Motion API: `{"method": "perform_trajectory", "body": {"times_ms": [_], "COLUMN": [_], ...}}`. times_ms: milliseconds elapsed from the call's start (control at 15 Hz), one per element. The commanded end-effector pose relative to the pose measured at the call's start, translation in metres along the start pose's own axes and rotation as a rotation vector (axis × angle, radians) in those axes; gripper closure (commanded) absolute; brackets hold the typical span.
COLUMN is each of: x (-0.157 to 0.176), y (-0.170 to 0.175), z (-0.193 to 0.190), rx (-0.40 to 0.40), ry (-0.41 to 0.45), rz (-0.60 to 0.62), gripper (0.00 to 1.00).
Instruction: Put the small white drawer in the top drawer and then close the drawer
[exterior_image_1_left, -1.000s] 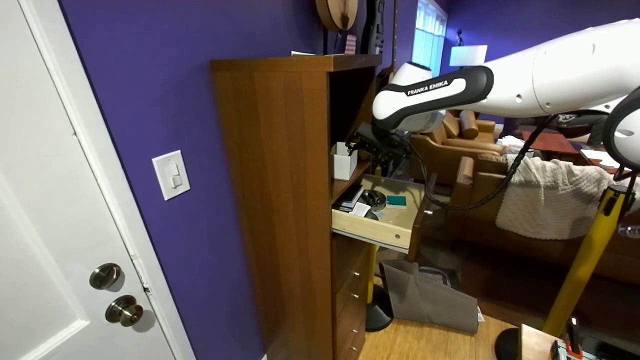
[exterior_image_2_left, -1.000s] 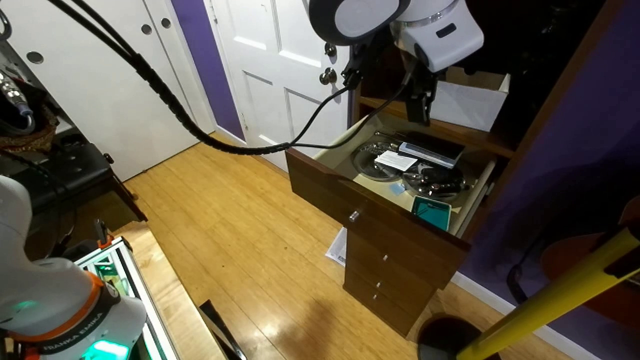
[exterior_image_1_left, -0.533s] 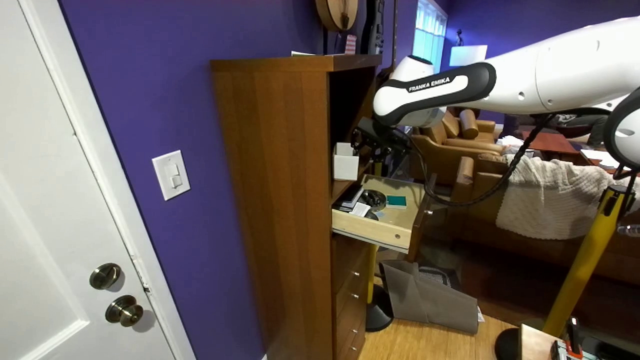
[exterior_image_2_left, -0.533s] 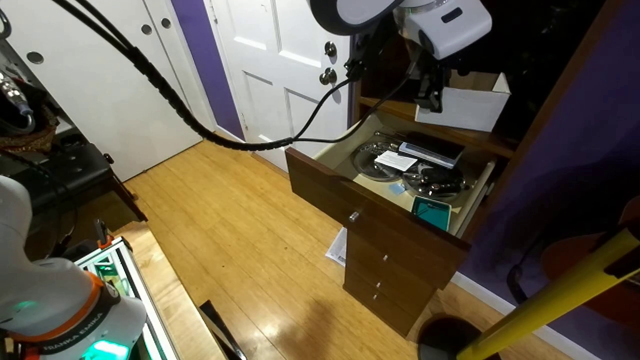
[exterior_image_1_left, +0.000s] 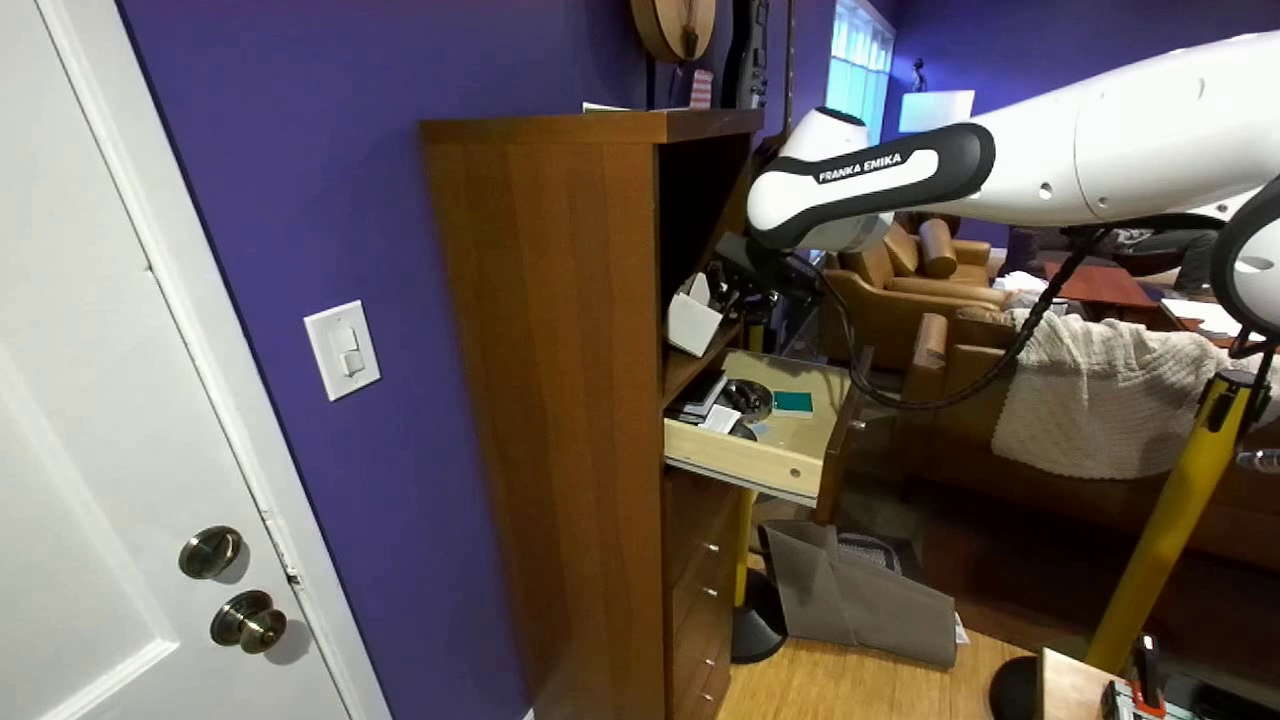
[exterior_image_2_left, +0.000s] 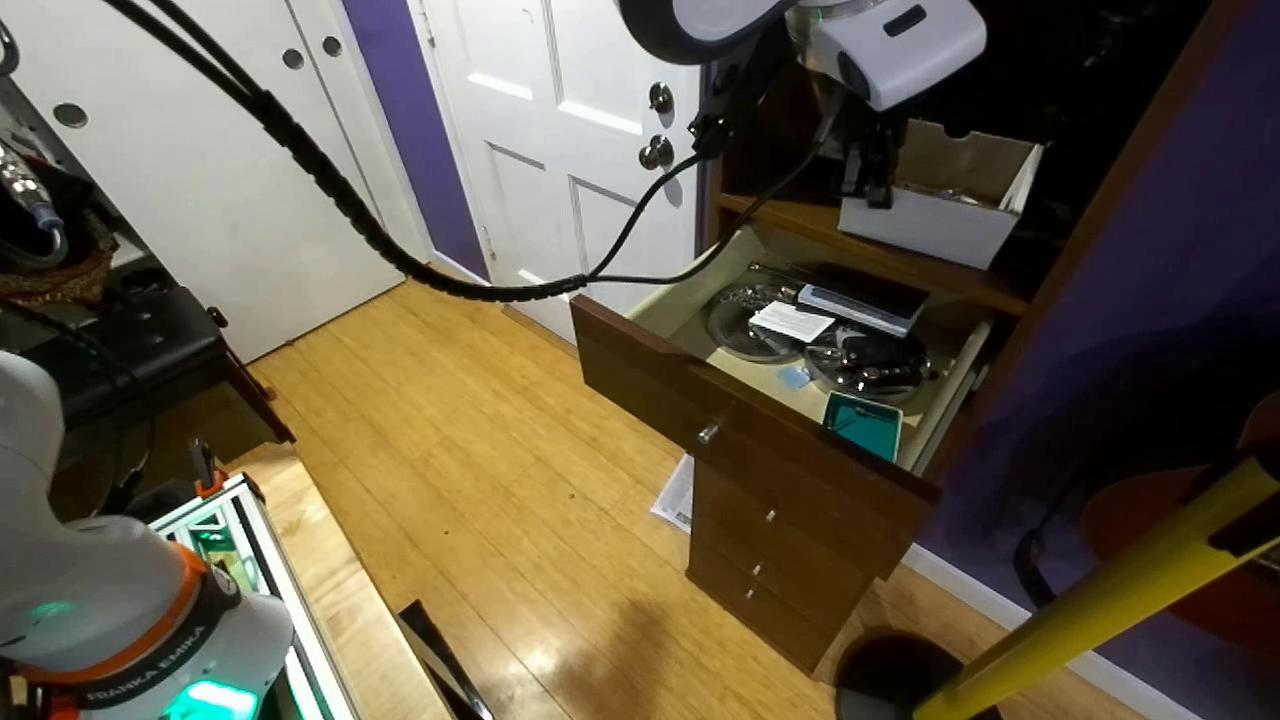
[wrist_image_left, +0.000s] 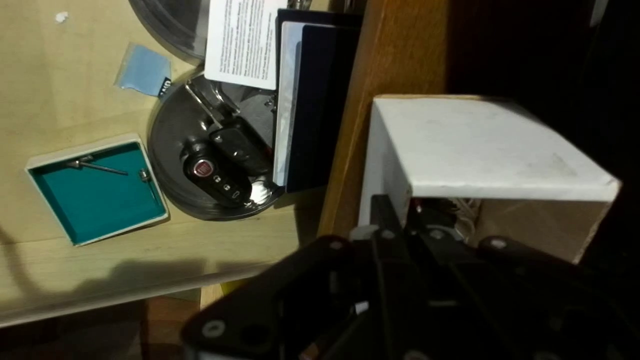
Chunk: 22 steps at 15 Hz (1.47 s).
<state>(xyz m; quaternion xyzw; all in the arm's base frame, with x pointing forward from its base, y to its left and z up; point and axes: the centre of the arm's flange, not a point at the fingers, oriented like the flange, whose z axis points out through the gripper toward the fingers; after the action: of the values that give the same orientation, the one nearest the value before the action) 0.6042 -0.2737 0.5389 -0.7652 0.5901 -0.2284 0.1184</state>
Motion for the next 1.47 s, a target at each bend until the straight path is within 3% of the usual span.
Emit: {"method": "perform_trajectory", "body": {"times_ms": [0, 600, 1067, 1133, 1400], "x": [-0.01, -0.043, -0.029, -0.034, -0.028], "y": [0.004, 0.057, 0.112, 0.091, 0.104], "z": [-0.016, -0.094, -0.104, -0.103, -0.099], "rx": [-0.019, -0.085, -0.002, -0.036, -0.018], "ry": [-0.015, -0.147, -0.276, -0.236, -0.257], "rz": [-0.021, -0.317, -0.714, -0.637, -0.701], "gripper": [0.99, 0.99, 0.99, 0.96, 0.96]}}
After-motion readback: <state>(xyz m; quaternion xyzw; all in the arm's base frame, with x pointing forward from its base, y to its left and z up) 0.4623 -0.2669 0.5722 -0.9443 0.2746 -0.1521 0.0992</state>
